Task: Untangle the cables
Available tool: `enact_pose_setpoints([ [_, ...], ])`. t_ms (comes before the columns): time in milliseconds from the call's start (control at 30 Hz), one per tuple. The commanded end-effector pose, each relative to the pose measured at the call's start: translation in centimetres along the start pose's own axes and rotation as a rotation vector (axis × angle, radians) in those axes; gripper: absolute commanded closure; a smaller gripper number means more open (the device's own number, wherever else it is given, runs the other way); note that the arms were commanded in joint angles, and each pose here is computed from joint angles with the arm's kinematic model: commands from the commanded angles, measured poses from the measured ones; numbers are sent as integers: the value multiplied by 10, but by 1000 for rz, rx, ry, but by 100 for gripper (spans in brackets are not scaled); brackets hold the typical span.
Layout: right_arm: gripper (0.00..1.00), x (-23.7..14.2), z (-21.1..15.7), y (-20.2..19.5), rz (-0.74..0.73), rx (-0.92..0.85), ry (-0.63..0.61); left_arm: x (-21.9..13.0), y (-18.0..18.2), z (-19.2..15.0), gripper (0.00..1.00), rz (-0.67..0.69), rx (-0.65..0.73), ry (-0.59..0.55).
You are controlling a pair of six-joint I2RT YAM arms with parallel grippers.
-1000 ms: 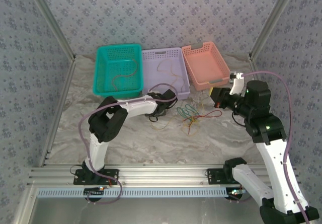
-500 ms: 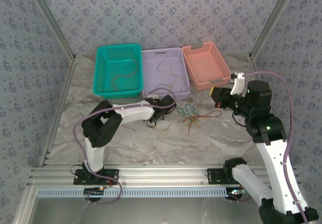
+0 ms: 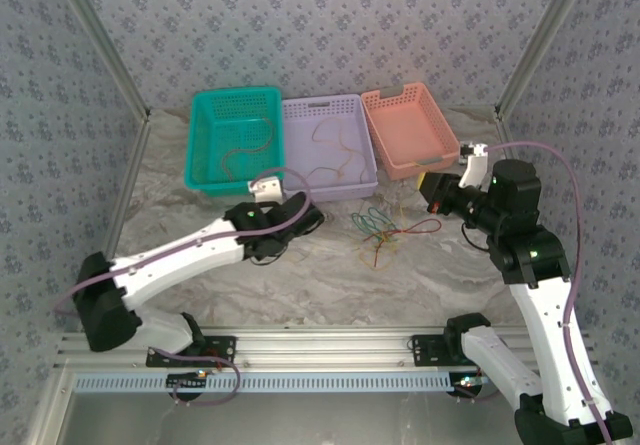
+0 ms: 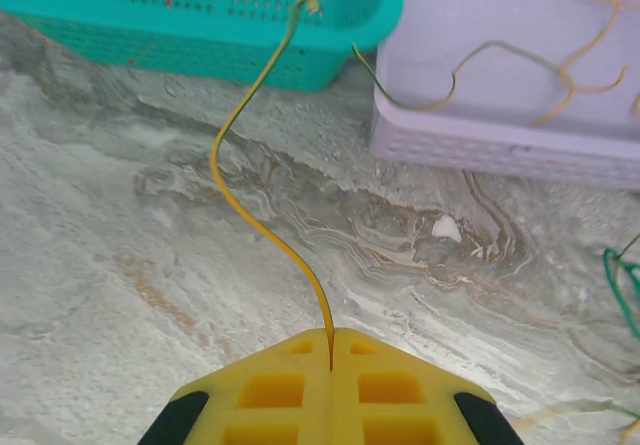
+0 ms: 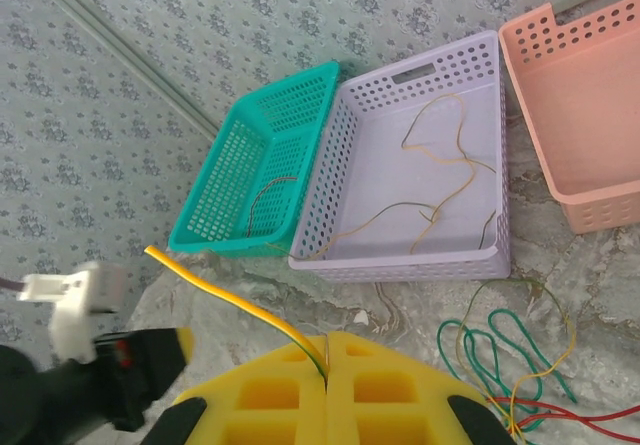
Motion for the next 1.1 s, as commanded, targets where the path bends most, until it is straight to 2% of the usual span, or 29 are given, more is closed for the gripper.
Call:
enact_pose_setpoints([
  [0,100,-10,12,15,38,1,-36,-25,27,15,100,18,-5,-46],
  [133,100,-11,21,22,42,-9,-53,-45,37,23,100,-38,-39,-64],
  [300,100,-12,28,27,44,-15,-67,-65,32,32,100,-180,-63,-100],
  [467,100,-10,32,29,54,-14,-81,-76,38,37,100,-199,-84,-102],
  [600,100,-10,39,32,58,-31,-106,-68,57,25,100,-125,-137,-60],
  [733,100,-7,56,36,54,-34,-159,-44,84,-2,100,-63,-245,7],
  [800,100,-5,68,36,39,-32,-193,-34,83,-16,100,-97,-282,55],
  [900,100,6,92,36,29,-19,-237,-26,54,-15,100,-200,-259,98],
  [967,100,21,113,35,26,-6,-254,-22,17,-6,100,-289,-204,151],
  [1067,100,45,148,31,23,0,-285,-25,-43,22,100,-391,-123,159],
])
Point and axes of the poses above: each hand's point on the last joint's axis, 136 mm out from that joint toward the fingers, its own x axis out along the fingers, its own y axis along the line the jaws close on, z = x × y, the point moved 1 cm from there along -x, back along the fingers, and after that the axes turned 14 degrees about x, right-handed, at the moved point
